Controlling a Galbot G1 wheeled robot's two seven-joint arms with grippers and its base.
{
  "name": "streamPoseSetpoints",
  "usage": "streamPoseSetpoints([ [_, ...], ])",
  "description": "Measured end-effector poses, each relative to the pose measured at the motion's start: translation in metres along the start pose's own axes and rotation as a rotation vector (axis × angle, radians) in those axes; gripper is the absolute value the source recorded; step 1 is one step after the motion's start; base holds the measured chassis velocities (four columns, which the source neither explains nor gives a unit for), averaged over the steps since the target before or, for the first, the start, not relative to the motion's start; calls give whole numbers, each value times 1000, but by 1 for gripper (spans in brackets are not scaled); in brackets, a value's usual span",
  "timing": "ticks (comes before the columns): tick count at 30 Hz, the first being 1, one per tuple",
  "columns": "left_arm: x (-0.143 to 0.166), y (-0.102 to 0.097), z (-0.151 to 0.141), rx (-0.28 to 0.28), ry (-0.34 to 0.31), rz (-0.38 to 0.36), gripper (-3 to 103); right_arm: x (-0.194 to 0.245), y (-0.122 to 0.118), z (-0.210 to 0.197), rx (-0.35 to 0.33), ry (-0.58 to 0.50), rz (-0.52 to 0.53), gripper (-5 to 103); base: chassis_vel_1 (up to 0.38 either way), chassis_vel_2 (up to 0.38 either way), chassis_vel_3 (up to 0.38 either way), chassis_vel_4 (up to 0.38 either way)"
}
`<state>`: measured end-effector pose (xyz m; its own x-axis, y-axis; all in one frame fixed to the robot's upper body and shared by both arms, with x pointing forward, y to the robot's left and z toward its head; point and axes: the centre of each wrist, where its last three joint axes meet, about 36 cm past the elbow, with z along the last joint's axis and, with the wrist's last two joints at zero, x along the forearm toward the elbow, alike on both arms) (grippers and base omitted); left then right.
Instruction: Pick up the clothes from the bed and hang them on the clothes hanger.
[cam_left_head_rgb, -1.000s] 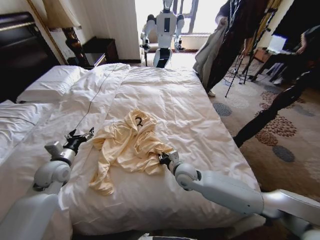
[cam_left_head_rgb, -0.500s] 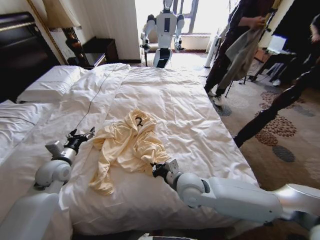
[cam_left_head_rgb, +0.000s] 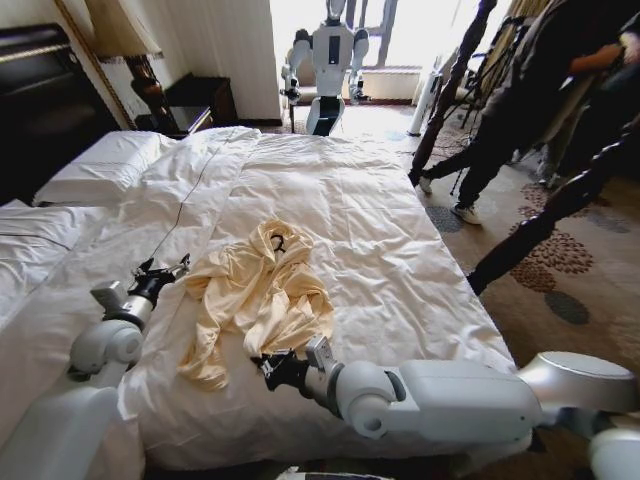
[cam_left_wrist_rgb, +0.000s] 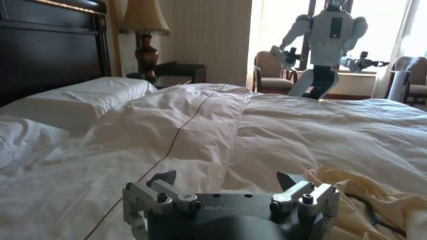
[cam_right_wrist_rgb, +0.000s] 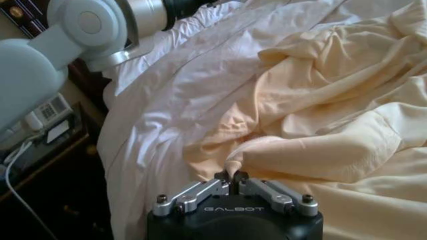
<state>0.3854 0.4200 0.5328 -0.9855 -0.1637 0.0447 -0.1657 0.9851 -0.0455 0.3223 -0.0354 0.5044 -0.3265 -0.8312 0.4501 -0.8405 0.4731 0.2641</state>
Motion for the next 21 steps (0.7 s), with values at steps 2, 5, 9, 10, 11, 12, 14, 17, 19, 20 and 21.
streamPoseSetpoints([
  [2, 1, 0, 0, 0, 0, -1, 100, -2, 2, 2, -9, 2, -12, 0, 0, 0, 0, 0],
  [5, 3, 0, 1, 1, 2, -3, 100, -10, 9, 13, -24, 21, -52, 0, 0, 0, 0, 0],
  [9, 5, -1, 2, 2, 2, -5, 100, -18, 7, 25, 29, 37, 17, -3, 0, 0, 0, 0],
  [10, 5, -1, 2, 2, 1, -5, 100, -20, 4, 28, 38, 46, 58, -2, 0, 0, 0, 0],
  [11, 6, -1, 2, 2, 0, -6, 100, -22, 1, 28, 39, 47, 100, -1, 0, 0, 0, 0],
  [12, 6, -1, 2, 2, 0, -6, 100, -22, 1, 28, 39, 47, 100, -1, 0, 0, 0, 0],
  [14, 6, -1, 1, 2, -1, -7, 100, -23, -7, 20, 22, 33, 194, 4, 0, 0, 0, 0],
  [17, 6, -1, 1, 0, -2, -7, 100, -19, -14, 5, -28, 29, 252, 11, 0, 0, 0, 0],
  [19, 6, -1, 1, -1, -3, -6, 100, -6, -20, -18, -86, 9, 280, 15, 0, 0, 0, 0],
  [20, 6, -1, 0, -1, -3, -6, 100, 0, -23, -26, -97, -5, 292, 20, 0, 0, 0, 0],
  [21, 6, -1, 0, -1, -3, -6, 100, 0, -23, -26, -97, -5, 292, 20, 0, 0, 0, 0],
])
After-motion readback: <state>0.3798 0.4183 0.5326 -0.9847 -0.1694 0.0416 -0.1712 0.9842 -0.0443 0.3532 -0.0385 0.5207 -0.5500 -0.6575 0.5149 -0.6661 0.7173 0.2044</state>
